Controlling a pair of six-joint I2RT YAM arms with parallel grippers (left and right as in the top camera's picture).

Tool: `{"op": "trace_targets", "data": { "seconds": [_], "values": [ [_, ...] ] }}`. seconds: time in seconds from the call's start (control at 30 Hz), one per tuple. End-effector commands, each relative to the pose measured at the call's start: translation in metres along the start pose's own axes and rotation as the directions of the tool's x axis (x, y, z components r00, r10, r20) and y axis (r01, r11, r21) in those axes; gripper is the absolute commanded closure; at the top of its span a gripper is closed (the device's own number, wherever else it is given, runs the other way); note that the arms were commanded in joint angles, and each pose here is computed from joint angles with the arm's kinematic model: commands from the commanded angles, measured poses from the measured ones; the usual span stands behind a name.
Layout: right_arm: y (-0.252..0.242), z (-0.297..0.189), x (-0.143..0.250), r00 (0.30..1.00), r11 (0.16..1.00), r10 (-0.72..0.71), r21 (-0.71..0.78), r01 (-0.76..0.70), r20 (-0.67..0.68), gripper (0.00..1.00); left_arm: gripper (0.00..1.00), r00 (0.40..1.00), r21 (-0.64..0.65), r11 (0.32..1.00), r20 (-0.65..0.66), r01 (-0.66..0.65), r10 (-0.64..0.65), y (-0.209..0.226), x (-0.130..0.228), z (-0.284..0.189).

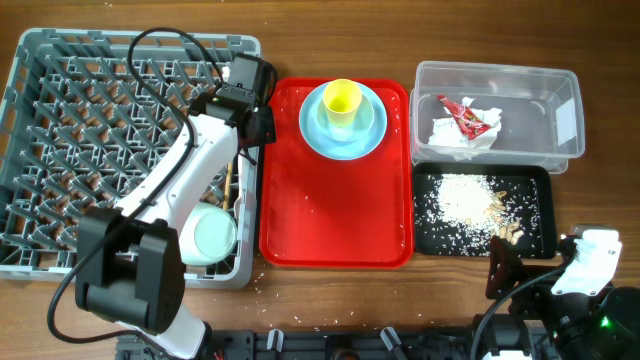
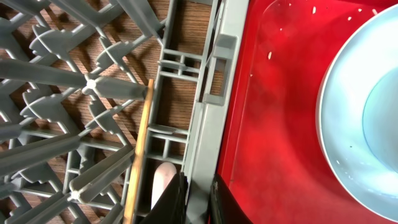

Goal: Sort waste into correct bins and load items into the dishwasher rack
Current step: 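Move the left gripper over the yellow cup on the red tray, then grasp the yellow cup with the left gripper and lift it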

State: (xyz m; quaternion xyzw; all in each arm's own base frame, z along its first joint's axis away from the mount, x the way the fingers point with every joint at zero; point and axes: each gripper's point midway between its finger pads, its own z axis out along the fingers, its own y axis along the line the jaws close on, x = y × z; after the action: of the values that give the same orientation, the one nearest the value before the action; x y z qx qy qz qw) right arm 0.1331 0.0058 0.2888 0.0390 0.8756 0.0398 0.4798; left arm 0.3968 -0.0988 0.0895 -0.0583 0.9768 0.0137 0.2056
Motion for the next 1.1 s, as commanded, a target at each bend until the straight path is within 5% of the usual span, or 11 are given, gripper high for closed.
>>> {"op": "trace_targets", "data": {
  "seconds": [0.0, 0.23, 0.27, 0.43, 0.53, 0.73, 0.9, 1.07],
  "values": [
    [0.001, -0.002, -0.001, 1.000, 1.000, 0.015, -0.007, -0.015, 0.011, 0.00, 0.91, 0.997, 0.073, 0.995, -0.056, 0.061, -0.057, -0.015, 0.012, 0.005],
    [0.001, -0.002, -0.001, 1.000, 1.000, 0.014, -0.007, -0.014, 0.011, 0.00, 0.92, 0.994, 0.082, 0.993, -0.074, 0.086, -0.080, -0.017, 0.015, 0.004],
    [0.001, -0.002, -0.001, 1.000, 1.000, 0.015, -0.007, -0.015, 0.011, 0.00, 0.81, 0.996, 0.062, 0.994, -0.044, 0.086, -0.083, -0.012, 0.007, 0.000],
    [0.001, -0.002, -0.001, 1.000, 1.000, 0.015, -0.007, -0.015, 0.011, 0.00, 0.72, 0.982, 0.160, 0.983, 0.147, 0.093, -0.117, -0.015, -0.049, -0.081],
    [0.001, -0.002, -0.001, 1.000, 1.000, 0.015, -0.007, -0.015, 0.011, 0.00, 0.67, 0.987, 0.371, 0.928, 0.137, 0.030, -0.087, -0.057, -0.042, -0.116],
    [0.001, -0.002, -0.001, 1.000, 1.000, 0.015, -0.007, -0.015, 0.011, 0.00, 0.68, 0.989, 0.411, 0.910, 0.145, -0.046, -0.016, -0.090, -0.031, -0.135],
    [0.001, -0.002, -0.001, 1.000, 1.000, 0.015, -0.007, -0.015, 0.011, 0.00, 0.68, 0.977, 0.456, 0.884, 0.212, -0.106, 0.009, -0.118, -0.058, -0.185],
    [0.001, -0.002, -0.001, 1.000, 1.000, 0.015, -0.007, -0.015, 0.011, 0.00, 0.67, 0.970, 0.487, 0.856, 0.235, -0.174, 0.064, -0.163, -0.054, -0.172]
  ]
}}
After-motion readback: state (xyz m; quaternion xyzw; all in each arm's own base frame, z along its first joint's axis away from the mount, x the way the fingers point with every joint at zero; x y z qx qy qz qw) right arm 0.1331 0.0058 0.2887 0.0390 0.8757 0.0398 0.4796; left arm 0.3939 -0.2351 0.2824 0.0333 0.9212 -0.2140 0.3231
